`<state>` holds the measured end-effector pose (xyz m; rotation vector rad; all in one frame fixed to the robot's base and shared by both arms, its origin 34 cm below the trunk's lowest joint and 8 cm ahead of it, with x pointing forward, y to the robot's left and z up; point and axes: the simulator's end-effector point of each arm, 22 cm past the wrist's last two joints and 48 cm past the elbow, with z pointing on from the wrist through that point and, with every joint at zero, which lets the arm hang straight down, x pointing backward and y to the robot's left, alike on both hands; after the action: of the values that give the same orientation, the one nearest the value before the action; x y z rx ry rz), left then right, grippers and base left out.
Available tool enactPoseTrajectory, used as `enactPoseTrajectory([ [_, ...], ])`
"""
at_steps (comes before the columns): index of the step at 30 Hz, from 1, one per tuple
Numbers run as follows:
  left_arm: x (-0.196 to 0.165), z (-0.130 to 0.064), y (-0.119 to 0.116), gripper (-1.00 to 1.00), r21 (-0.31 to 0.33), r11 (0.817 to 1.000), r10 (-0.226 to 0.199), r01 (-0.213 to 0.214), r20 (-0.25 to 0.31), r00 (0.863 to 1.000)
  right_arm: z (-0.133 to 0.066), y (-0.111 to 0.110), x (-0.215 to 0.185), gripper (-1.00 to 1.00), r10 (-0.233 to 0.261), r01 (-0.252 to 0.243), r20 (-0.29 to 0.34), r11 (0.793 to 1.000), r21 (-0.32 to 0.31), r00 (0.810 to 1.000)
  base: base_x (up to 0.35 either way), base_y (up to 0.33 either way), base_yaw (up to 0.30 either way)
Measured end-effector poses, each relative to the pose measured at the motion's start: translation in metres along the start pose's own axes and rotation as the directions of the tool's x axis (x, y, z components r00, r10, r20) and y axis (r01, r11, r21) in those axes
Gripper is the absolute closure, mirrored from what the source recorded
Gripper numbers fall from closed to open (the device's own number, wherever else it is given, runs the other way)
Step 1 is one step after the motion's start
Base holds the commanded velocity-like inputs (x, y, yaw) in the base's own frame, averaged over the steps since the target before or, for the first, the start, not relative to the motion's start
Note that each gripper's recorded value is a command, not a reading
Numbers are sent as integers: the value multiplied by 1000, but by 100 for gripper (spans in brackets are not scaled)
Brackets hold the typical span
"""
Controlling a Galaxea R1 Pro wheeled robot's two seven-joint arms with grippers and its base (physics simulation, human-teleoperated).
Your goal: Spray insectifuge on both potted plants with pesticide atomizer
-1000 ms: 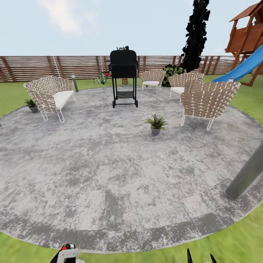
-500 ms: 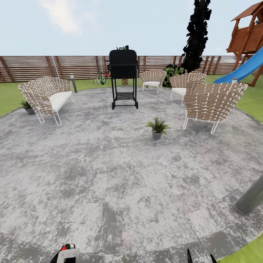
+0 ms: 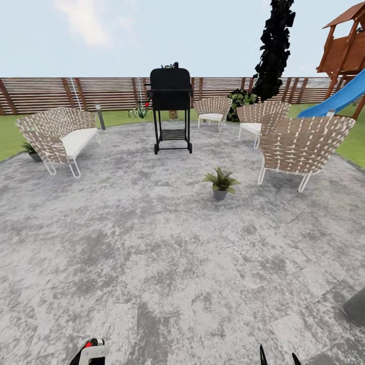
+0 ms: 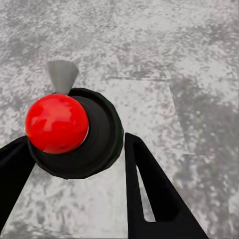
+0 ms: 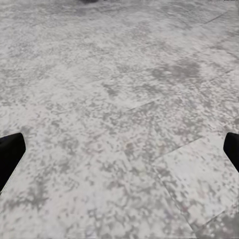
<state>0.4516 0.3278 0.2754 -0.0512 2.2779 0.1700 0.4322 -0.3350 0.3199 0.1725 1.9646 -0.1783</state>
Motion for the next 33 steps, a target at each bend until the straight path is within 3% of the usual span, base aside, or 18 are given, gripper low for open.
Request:
enactPoseTrajectory([
  [33, 0, 0, 0, 100, 0, 1000, 0, 0, 0, 1000, 0, 0, 0, -100, 0, 0, 0, 1000, 1, 1000, 339, 0, -43],
])
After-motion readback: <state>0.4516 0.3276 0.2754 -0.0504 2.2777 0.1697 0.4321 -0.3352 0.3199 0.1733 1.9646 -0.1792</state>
